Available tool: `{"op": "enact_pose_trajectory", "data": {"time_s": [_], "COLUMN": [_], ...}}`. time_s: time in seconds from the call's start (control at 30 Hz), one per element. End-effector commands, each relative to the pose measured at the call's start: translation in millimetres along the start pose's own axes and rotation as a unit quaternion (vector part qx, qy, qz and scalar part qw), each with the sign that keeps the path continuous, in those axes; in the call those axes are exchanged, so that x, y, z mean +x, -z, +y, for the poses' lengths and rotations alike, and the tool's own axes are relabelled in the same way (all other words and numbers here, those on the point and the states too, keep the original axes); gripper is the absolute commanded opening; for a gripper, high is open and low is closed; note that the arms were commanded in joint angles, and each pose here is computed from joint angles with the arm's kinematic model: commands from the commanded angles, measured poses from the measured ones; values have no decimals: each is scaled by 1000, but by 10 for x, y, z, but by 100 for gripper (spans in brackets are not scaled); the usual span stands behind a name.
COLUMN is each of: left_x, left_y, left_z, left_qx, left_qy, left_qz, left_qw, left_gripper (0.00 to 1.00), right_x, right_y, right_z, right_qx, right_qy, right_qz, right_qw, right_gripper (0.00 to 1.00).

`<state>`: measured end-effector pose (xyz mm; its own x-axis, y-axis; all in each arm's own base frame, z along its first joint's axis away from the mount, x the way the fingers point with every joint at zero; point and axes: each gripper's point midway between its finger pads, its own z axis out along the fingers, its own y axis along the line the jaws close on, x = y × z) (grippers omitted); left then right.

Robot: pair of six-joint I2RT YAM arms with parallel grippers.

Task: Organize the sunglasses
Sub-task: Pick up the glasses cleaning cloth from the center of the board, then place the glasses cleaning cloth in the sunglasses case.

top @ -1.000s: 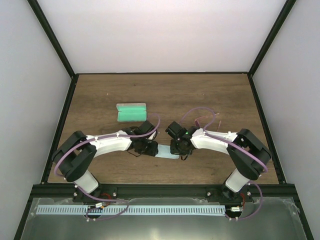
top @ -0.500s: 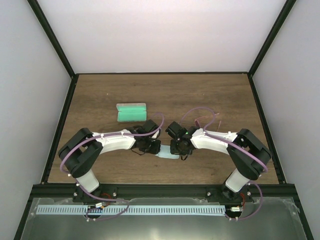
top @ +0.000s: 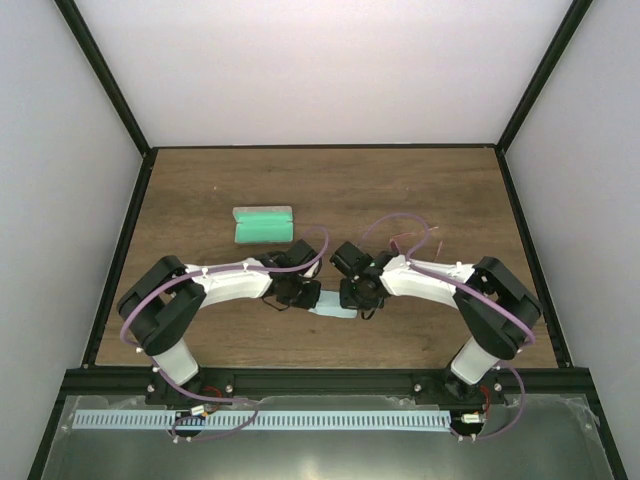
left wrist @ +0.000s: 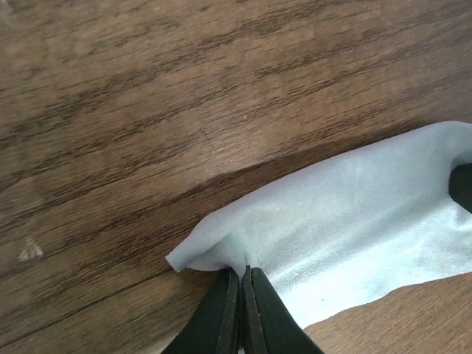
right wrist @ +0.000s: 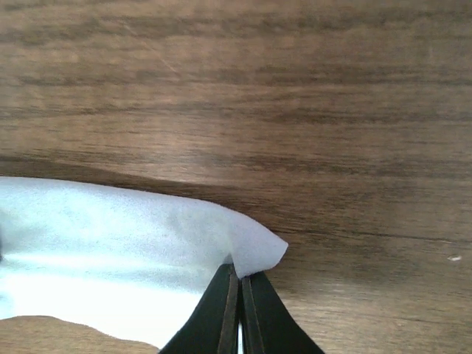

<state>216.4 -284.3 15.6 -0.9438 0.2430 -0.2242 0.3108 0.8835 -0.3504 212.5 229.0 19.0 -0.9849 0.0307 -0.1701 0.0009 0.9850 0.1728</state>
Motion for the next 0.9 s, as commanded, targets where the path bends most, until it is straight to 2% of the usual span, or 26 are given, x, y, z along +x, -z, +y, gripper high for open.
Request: {"op": "enact_pose_trajectory", "data": {"time_s": [0.0,0.33,0.87], "left_x": [-54,-406,-1183], "left_y": [72,228,617], "left_z": [39,165,909], "left_qx": [-26,-42,-77], "left_qy": [-11,-9,54], "left_qz": [-3,-26,-78], "left_qw": [1000,999,992], "left_gripper": [4,4,4], "right_x": [-197,-619,-1633], "right_y": [146,230,162], "right_z": [185,608,1277], "right_qx": [-10,-26,-75], "right_qy": [12,44,88], "right_qz": [-14,-40,-70], "right_qw": [1000,998,991], "right_gripper": [1,1,1]}}
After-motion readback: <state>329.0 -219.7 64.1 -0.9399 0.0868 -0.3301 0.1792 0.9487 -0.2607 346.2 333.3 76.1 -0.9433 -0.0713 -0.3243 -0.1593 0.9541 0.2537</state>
